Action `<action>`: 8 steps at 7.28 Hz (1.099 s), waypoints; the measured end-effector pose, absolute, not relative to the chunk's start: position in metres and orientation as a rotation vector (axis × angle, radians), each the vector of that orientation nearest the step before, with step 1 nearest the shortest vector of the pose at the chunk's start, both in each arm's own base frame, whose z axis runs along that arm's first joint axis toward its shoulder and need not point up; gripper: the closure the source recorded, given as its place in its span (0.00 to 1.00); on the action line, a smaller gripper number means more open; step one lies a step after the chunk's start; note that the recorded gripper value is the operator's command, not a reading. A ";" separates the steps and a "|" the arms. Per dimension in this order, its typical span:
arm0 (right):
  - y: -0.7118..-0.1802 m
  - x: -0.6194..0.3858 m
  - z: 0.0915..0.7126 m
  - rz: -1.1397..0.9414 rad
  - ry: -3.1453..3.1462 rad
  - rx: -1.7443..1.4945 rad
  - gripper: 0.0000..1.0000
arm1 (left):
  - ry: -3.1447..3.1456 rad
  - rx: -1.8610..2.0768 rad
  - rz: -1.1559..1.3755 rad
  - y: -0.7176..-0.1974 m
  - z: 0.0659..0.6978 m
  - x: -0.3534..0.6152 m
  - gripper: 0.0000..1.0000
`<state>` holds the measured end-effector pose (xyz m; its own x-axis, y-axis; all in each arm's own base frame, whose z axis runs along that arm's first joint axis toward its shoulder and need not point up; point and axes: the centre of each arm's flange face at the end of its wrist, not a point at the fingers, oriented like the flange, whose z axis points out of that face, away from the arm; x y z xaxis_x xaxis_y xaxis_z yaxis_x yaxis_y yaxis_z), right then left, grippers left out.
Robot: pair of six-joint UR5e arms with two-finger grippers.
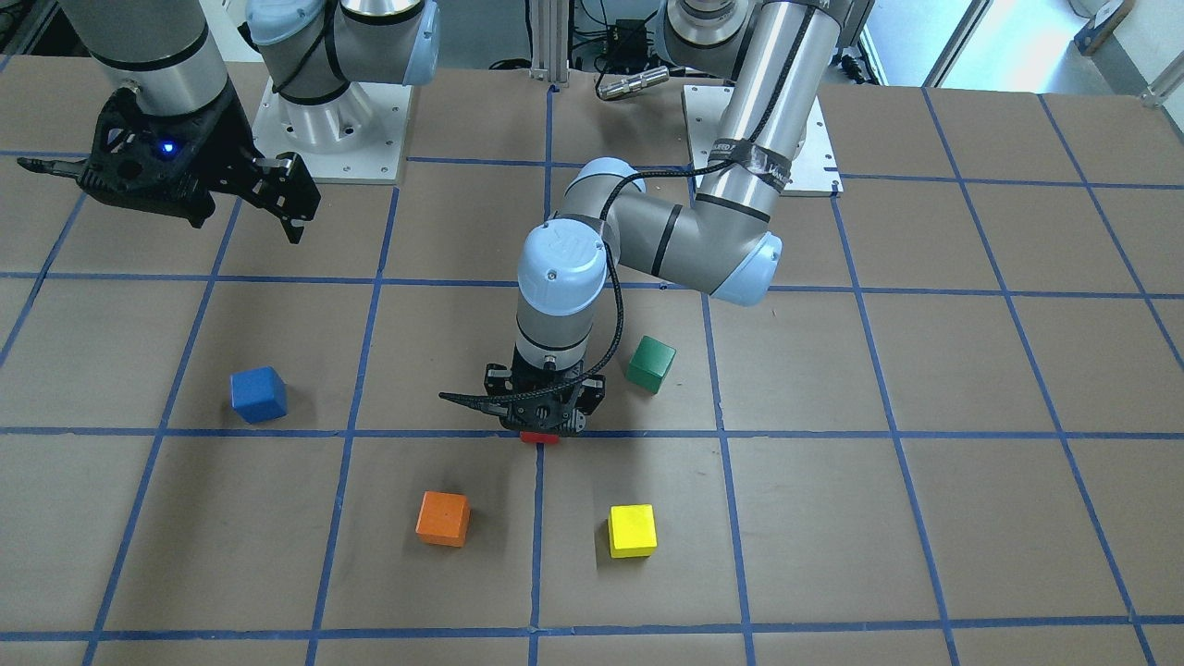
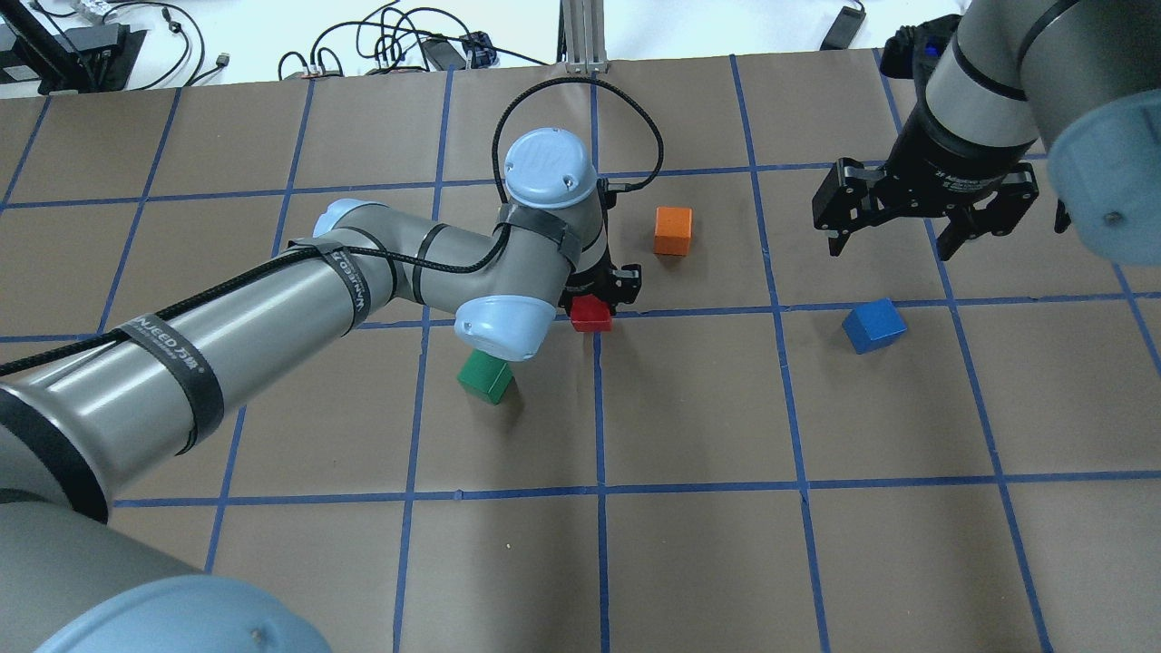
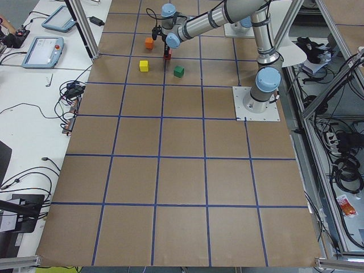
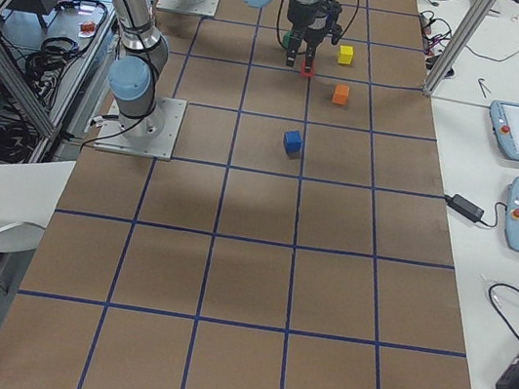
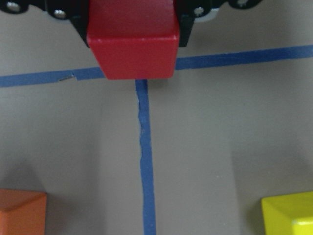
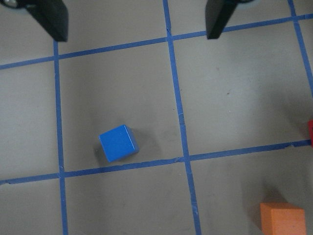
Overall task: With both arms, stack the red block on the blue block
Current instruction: 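Set the red cube down, open the left gripper and lift away, then retract the left gripper while the right gripper reaches toward the red cube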
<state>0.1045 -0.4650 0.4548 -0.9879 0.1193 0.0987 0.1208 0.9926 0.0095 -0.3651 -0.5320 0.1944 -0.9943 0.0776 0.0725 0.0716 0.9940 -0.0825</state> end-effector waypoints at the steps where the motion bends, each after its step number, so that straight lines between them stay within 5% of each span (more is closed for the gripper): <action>1: -0.470 0.103 0.446 -0.050 -3.024 -0.179 0.00 | -3.049 -0.115 0.167 -0.537 0.205 -0.364 0.00; 5: -0.516 0.111 0.407 0.023 -3.056 -0.164 0.00 | -3.044 -0.178 0.289 -0.568 0.323 -0.276 0.00; 8: -0.529 0.161 0.376 0.012 -3.158 -0.150 0.00 | -3.099 -0.191 0.096 -0.531 0.414 -0.165 0.00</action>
<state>0.1608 -0.5291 0.3757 -0.9953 0.0950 -0.0202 0.0951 0.9954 -0.0066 -0.1652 -0.5306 0.4145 -0.9918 0.1239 0.0314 0.1217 0.9905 -0.0639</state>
